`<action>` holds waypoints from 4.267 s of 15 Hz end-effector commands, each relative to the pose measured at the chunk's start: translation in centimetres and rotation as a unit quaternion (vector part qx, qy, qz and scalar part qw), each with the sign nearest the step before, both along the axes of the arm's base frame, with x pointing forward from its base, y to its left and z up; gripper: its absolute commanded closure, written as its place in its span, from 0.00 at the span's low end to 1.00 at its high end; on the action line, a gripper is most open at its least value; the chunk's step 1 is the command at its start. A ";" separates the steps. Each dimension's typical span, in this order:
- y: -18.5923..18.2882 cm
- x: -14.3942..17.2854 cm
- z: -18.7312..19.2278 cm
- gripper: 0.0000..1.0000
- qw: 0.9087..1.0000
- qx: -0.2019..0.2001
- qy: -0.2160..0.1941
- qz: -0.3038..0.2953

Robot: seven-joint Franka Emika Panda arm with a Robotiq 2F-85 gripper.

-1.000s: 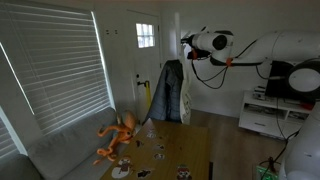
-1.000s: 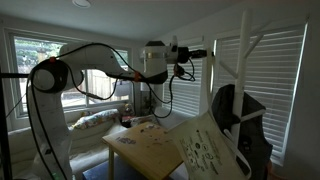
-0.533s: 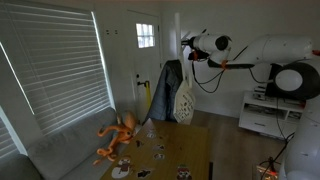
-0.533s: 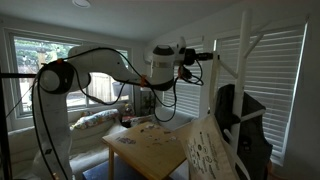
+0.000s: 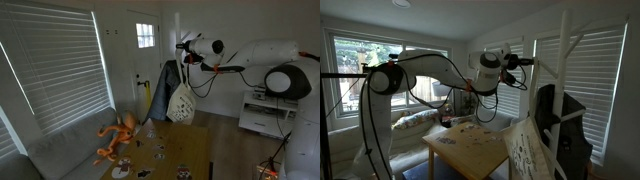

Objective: Move the toe bag to the higher rack

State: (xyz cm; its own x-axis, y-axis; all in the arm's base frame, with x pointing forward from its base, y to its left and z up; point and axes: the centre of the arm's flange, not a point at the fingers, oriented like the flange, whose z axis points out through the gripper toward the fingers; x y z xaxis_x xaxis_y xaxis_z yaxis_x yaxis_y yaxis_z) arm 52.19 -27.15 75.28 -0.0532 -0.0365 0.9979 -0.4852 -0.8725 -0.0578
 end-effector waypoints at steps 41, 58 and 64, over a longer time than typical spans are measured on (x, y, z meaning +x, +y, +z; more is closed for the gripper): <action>-4.5 1.0 9.6 0.00 0.990 0.115 -0.027 -0.073; -6.7 3.1 7.4 0.00 0.939 0.268 0.136 -0.167; -5.2 2.2 8.7 0.00 0.935 0.283 0.151 -0.154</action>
State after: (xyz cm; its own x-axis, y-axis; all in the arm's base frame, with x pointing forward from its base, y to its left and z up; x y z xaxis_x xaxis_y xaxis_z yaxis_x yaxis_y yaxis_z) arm 54.17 -32.73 81.86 0.1111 -0.5851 0.8033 -0.7969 -0.5354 -0.2798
